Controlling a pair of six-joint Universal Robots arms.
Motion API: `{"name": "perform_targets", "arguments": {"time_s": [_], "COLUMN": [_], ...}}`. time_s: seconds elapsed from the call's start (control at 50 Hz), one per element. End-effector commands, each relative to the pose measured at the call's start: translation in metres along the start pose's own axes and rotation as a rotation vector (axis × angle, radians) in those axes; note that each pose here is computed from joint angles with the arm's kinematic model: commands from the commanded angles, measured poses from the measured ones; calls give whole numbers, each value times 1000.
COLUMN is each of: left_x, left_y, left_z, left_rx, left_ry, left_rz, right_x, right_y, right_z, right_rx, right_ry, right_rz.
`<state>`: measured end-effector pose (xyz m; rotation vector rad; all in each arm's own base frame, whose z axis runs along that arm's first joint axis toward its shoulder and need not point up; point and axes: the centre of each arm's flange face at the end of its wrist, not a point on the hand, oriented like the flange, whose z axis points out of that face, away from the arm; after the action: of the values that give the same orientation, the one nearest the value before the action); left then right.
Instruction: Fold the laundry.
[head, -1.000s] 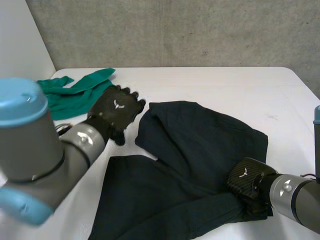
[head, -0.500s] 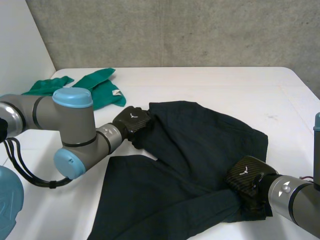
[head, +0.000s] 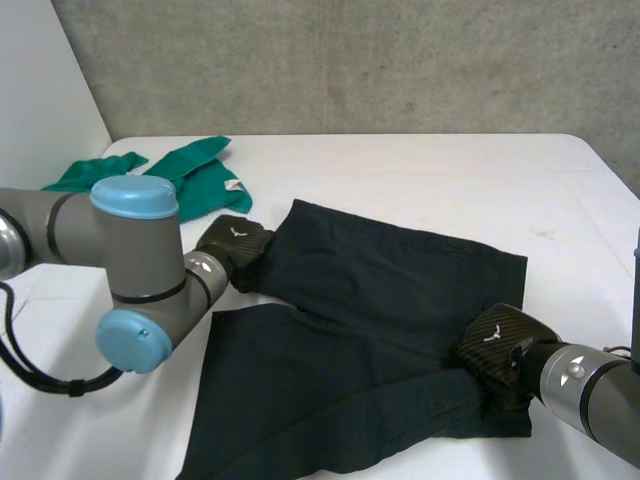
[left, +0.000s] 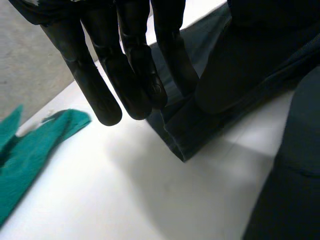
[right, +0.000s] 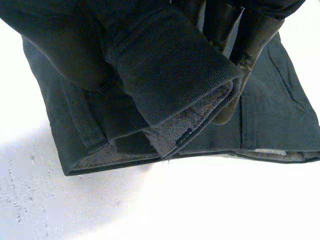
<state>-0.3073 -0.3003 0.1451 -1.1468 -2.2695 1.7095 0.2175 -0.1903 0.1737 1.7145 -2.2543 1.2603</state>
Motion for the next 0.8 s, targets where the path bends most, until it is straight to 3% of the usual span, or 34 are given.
{"name": "perform_targets", "arguments": {"time_s": [0.02,0.18,0.4,0.48,0.66,0.8], "left_x": [3,8,13,4,-6,4], "left_y": [-6,-3,3,-15,-45,-35], "left_z": [-20,-34,-40,-56,-139,-195], "left_rx": [-7,-57,-86,-38,58,-11], "left_ry": [-17,-95,-86,-114,-142,-87], "left_rz": [11,28,55,45,6,-63], "right_x": [-1,0,-1,-1,0,4], "right_y": [-1,-1,-1,-1,-1,-1], "right_z": [0,-1,-1,-1,1,4], "right_rx": [3,4,4,9,26,44], "right_ry": [-2,0,-2,0,4,31], "right_rz": [-4,24,34,62,107,140]}}
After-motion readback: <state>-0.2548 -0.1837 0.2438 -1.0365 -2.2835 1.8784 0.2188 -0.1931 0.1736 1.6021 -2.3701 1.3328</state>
